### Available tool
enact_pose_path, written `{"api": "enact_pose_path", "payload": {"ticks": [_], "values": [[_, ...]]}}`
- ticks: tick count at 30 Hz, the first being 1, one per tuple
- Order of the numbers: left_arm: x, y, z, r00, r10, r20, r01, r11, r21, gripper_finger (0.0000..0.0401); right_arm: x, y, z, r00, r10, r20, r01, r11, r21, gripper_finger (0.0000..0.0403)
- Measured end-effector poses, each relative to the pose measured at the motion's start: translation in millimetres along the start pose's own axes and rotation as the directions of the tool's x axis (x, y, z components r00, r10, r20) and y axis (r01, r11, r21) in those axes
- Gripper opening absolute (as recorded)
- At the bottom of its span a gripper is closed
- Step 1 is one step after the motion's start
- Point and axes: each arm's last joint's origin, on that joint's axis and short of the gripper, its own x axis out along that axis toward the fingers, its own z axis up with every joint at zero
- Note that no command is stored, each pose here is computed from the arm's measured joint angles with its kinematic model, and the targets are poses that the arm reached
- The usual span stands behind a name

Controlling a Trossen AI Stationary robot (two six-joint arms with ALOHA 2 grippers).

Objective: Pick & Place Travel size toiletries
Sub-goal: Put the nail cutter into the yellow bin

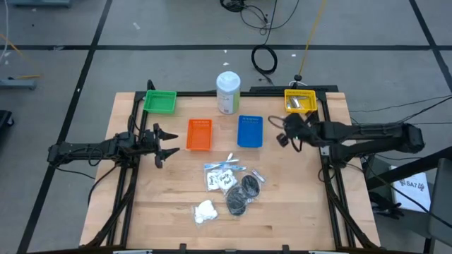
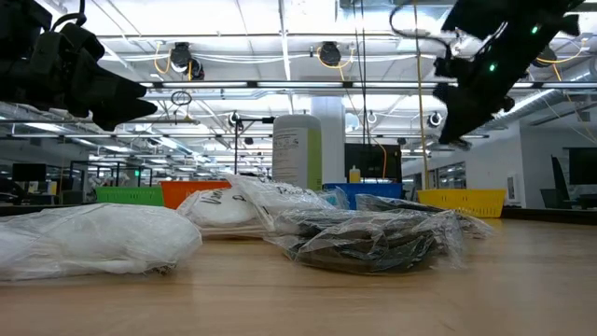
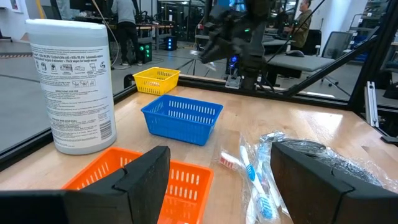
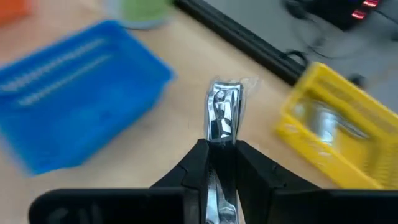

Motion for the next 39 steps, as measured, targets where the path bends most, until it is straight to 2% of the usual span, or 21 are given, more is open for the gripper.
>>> {"api": "enact_pose_path", "payload": {"ticks": [6,12,17,24,39], "values": [[0,0,0,1.000,0.000,0.000,0.000,1.000,0.000,0.0274,36,-39,-1,0.983,-0.184,-0.017,0.185,0.982,0.049,0.0048],[0,0,0,1.000,0.000,0.000,0.000,1.000,0.000,0.0274,60,-82,2,0.940,-0.339,0.029,0.331,0.933,0.143,0.0048],[0,0,0,1.000,0.000,0.000,0.000,1.000,0.000,0.0274,70,-106,-1,0.946,-0.318,0.068,0.297,0.930,0.216,0.0048],[0,0,0,1.000,0.000,0.000,0.000,1.000,0.000,0.0274,75,-107,4,0.937,-0.317,0.145,0.280,0.933,0.228,0.0056],[0,0,0,1.000,0.000,0.000,0.000,1.000,0.000,0.0274,82,-108,3,0.938,-0.324,0.124,0.291,0.929,0.228,0.0169]]}}
